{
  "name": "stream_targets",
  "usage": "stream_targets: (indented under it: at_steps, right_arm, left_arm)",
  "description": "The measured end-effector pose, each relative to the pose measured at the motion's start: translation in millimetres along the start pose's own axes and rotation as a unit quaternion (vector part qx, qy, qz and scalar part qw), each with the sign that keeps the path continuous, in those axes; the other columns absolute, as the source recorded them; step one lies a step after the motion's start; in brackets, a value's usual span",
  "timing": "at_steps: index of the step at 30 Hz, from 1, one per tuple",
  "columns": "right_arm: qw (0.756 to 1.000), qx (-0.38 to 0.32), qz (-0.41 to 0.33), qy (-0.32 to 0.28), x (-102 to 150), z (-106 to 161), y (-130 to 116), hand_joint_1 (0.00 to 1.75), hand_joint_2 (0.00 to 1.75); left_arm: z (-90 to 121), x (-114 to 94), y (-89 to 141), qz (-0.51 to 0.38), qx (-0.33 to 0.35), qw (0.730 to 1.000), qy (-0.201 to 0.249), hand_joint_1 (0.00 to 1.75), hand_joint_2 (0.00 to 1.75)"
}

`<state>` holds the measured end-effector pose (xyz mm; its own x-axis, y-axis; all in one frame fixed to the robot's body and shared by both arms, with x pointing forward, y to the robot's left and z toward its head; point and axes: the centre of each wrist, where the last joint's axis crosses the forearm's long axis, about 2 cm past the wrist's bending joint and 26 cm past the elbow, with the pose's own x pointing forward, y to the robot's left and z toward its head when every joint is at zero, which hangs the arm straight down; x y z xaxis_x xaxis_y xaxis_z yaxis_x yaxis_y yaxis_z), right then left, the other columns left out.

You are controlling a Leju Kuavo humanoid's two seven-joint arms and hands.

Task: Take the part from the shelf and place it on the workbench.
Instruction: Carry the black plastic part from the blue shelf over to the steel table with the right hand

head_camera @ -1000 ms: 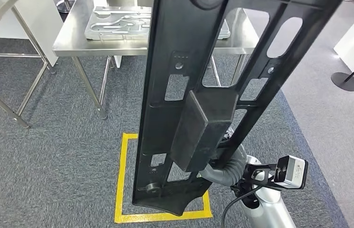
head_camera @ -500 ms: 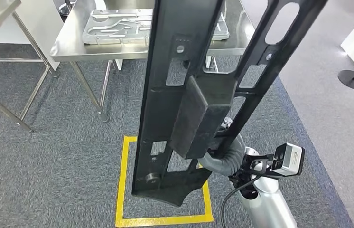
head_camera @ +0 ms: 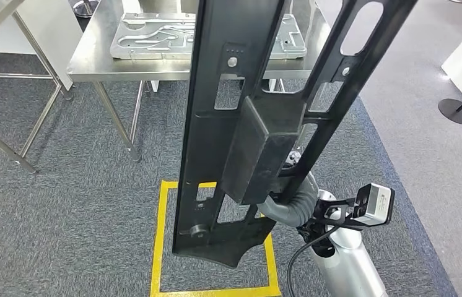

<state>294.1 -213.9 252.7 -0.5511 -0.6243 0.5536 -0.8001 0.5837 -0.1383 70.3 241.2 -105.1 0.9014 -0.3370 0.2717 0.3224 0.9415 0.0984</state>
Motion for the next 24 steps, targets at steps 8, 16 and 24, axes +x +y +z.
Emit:
stream_targets:
  at_steps: [8, 16, 24]
  right_arm:
    - [1.0, -0.003, -0.002, 0.004, -1.1, 2.9, 0.5, 1.71, 1.75]
    - [1.0, -0.002, -0.002, 0.005, 0.9, -3.7, -2.8, 1.71, 1.75]
    - [1.0, -0.005, -0.002, 0.007, 1.2, -4.7, -3.3, 1.71, 1.75]
  left_arm:
    - [0.3, -2.4, -0.9, 0.0, -0.002, 1.0, 0.004, 0.0, 1.75]
    - [-0.2, -0.3, 1.7, 0.002, 0.003, 1.0, 0.0, 0.0, 1.75]
    - [-0.2, -2.5, 3.4, 0.001, 0.005, 1.0, 0.003, 0.0, 1.75]
